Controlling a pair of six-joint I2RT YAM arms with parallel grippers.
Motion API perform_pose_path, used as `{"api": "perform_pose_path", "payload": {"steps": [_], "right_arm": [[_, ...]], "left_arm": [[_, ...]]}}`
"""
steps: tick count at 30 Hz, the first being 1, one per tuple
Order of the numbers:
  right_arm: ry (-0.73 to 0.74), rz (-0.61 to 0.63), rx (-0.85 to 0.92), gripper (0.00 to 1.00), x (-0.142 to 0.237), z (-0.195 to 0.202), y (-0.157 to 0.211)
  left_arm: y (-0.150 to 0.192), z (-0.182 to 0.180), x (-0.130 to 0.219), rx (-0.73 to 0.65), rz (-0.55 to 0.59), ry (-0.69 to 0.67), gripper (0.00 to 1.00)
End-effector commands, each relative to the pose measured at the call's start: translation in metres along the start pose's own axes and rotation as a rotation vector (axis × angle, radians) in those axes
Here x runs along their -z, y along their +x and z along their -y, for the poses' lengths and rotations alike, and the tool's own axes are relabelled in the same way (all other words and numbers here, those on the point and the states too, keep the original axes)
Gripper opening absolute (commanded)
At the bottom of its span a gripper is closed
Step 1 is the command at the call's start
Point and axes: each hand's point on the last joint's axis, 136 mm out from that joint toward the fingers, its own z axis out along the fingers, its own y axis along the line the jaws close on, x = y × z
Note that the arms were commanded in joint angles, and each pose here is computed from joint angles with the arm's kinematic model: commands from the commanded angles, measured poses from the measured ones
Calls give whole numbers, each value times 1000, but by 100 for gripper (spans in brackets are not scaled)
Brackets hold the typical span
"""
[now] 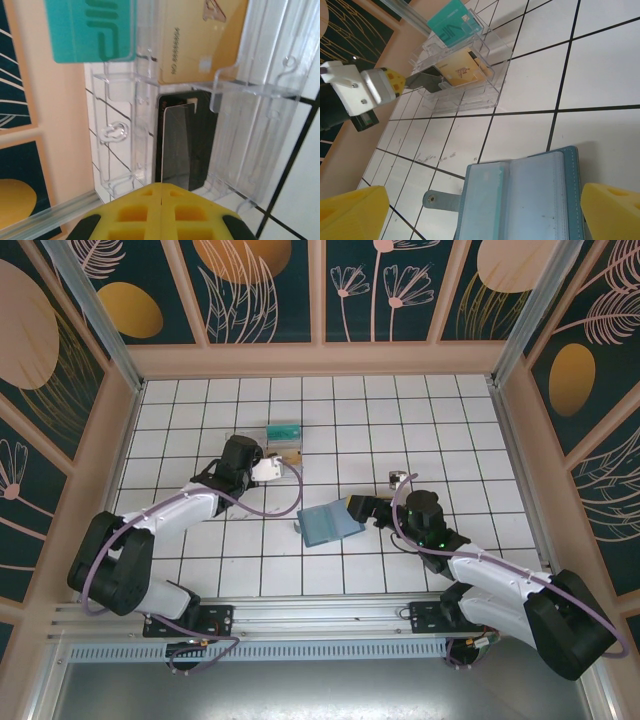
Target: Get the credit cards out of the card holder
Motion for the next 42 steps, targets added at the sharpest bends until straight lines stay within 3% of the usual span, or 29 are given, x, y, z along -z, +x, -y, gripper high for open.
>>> {"api": "perform_pose_path", "payload": {"steps": [1,10,31,42], "right_arm": [[-36,22,18,99,-2,-14,-12],[-28,24,18,99,-2,-12,-12],[-30,18,17,99,-3,-13,-11],[-32,8,13,99,-5,-12,-9]], "left_arm": [[-14,-15,5,49,90,-60,0],[-21,-3,0,39,144,-29,0],[5,8,-6,9,95,-10,0],[8,-4,1,-5,78,-31,0]]}}
